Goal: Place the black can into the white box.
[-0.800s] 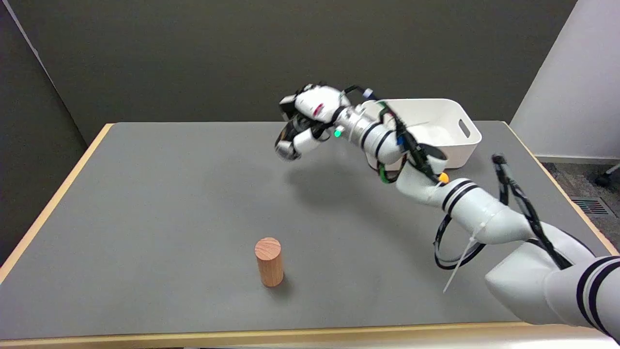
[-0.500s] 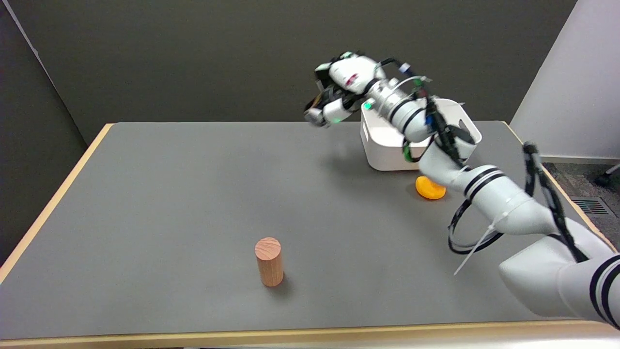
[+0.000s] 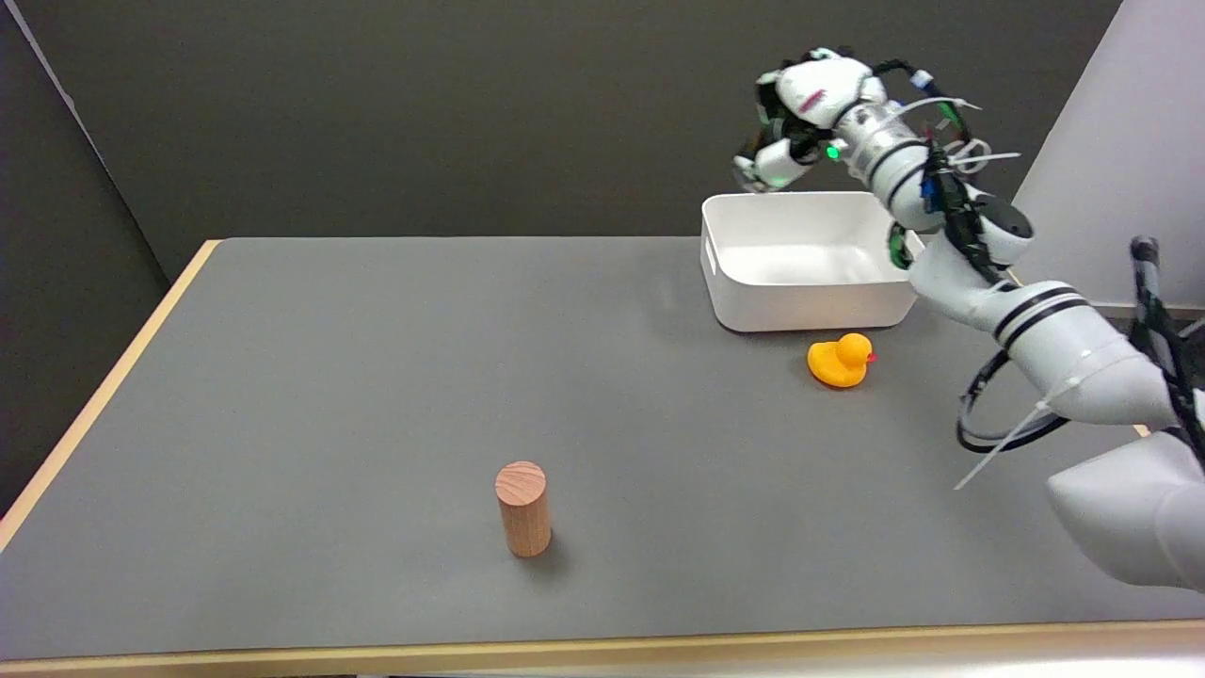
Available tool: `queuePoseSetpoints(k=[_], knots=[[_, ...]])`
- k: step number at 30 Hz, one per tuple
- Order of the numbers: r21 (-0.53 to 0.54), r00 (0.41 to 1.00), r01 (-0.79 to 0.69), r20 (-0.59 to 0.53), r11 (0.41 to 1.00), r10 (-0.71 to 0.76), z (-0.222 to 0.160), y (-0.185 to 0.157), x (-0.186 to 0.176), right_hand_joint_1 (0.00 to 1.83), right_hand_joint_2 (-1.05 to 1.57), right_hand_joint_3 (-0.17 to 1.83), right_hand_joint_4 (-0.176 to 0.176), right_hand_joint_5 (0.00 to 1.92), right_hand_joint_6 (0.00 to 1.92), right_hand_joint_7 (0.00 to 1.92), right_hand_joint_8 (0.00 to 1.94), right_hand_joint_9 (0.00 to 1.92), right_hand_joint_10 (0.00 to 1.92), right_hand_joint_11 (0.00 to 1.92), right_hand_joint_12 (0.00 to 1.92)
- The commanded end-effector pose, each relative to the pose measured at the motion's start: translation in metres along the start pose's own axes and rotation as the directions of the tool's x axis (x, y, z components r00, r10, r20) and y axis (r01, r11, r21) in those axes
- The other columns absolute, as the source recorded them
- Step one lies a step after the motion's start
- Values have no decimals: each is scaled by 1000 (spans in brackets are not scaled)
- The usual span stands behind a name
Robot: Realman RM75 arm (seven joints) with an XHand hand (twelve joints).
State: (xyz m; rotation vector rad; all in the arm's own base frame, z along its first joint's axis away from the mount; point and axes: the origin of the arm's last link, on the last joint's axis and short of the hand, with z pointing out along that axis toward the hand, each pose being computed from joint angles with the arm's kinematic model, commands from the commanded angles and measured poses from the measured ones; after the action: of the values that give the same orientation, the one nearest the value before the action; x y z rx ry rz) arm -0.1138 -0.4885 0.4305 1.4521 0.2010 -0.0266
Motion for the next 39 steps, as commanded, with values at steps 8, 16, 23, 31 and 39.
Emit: queuePoseSetpoints(k=[8, 16, 23, 31, 39], knots=[[-177, 966, 87, 255, 980, -40, -55, 74, -88, 850, 758, 706, 6, 589, 1921, 664, 1941, 912, 1921, 196, 1921], [-164, 967, 46, 257, 985, -2, -52, 65, -93, 729, 768, 788, -7, 586, 1648, 442, 1941, 597, 1921, -1, 1921], [-171, 967, -74, 230, 982, 113, -48, 58, -91, 286, 626, 998, 54, -1, 100, 35, 149, 34, 523, 39, 966], [-117, 718, -695, -76, 709, 691, -64, 72, -86, 293, 640, 776, 44, -1, -1, -1, -1, -1, -1, -1, 30], [263, -31, -958, -500, 117, 866, -108, 111, -84, 244, 687, 948, -60, -1, -1, -1, -1, -1, -1, -1, -1]])
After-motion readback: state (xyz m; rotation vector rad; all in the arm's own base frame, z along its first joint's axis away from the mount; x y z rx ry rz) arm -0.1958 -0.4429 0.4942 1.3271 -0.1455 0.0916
